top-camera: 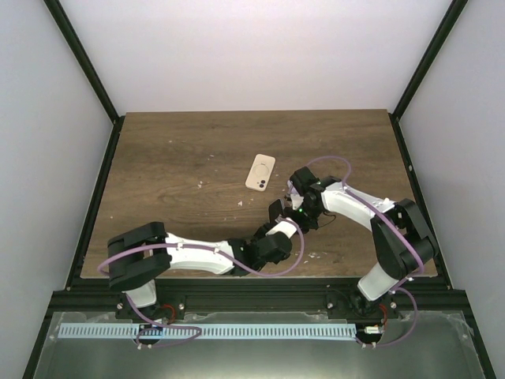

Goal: Take the phone out of the phone case
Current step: Remove the phone case from the phone, then place the phone case at the center of the board, then move the phone to the center of the board, then place the phone at the center of the board, then pick up the phone at the center of the board.

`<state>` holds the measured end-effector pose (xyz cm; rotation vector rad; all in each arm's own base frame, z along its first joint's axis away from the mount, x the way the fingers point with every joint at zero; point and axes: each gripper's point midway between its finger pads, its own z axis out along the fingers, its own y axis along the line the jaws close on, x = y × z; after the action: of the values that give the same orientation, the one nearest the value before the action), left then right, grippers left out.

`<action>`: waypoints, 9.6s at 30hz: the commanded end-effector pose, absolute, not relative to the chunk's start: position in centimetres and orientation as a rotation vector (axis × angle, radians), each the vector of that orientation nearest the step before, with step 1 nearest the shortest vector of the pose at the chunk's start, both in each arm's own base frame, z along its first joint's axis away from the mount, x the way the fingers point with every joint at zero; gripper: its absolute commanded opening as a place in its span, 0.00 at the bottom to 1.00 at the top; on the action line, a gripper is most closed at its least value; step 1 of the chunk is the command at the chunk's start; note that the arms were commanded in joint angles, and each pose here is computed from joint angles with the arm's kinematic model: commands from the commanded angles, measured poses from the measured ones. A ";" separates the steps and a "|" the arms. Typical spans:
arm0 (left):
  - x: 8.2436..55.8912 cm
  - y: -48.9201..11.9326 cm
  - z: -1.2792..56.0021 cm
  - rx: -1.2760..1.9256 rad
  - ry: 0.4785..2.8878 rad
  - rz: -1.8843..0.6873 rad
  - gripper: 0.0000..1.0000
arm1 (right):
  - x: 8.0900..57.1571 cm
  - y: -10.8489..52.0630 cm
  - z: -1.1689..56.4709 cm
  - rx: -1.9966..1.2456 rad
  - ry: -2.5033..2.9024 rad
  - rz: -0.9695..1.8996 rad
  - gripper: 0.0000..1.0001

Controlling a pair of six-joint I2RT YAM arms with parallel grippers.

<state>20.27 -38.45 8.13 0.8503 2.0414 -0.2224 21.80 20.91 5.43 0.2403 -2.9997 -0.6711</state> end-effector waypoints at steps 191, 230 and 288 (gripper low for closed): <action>20.2 -23.9 18.6 0.530 1.874 -0.104 0.00 | 29.6 25.8 7.4 0.944 -2.603 -1.492 0.51; 35.7 -44.2 11.1 0.864 1.896 0.455 0.00 | 35.1 0.7 18.9 0.285 -3.750 -1.394 0.54; 28.0 -29.1 3.7 0.737 2.738 -0.156 1.00 | 34.2 8.4 22.7 0.934 -3.829 -1.262 1.00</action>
<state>28.82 -28.39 3.35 0.7237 2.7040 -0.0460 34.39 7.70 23.26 0.8635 -3.8717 -1.1625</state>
